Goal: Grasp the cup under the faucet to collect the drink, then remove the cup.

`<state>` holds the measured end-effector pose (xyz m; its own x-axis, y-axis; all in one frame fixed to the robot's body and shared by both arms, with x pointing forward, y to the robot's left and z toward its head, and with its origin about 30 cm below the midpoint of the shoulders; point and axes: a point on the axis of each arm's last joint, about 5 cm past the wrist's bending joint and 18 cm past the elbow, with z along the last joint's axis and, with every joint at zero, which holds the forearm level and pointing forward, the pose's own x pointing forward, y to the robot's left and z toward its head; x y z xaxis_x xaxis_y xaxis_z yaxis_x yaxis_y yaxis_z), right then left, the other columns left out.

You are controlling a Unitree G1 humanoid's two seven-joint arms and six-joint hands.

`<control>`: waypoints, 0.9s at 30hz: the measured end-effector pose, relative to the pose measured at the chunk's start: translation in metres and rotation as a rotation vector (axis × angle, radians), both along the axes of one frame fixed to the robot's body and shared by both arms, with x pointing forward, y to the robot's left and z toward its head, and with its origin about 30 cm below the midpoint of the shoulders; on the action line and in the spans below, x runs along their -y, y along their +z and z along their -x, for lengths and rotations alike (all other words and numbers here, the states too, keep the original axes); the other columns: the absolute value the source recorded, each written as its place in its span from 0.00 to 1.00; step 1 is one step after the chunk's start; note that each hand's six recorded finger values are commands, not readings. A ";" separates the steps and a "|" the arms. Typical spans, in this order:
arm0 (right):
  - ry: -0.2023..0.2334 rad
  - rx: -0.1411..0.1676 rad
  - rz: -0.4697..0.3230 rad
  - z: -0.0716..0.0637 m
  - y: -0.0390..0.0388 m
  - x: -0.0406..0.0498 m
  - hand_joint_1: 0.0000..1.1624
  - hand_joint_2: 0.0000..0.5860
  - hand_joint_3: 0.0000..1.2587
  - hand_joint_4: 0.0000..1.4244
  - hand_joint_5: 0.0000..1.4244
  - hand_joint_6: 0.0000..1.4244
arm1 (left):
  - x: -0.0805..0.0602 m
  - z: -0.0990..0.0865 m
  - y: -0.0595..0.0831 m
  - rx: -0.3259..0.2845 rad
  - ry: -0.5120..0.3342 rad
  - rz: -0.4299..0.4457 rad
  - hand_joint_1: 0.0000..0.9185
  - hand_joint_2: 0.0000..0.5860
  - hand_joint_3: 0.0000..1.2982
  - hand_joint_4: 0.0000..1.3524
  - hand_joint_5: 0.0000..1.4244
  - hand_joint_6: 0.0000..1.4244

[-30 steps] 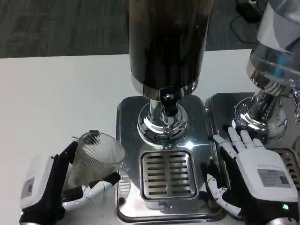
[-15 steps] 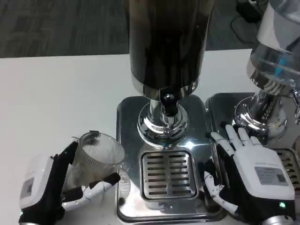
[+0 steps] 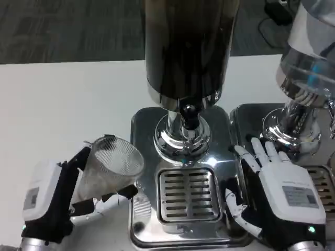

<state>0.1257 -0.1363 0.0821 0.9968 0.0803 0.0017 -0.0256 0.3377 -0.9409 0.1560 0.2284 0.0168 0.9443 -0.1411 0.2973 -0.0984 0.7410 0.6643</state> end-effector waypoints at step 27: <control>-0.151 0.031 -0.014 0.011 -0.0023 -0.0057 0.34 0.91 0.12 0.00 0.00 0.03 | 0.030 -0.034 0.012 0.022 -0.277 0.020 0.63 0.28 0.28 0.27 0.46 0.49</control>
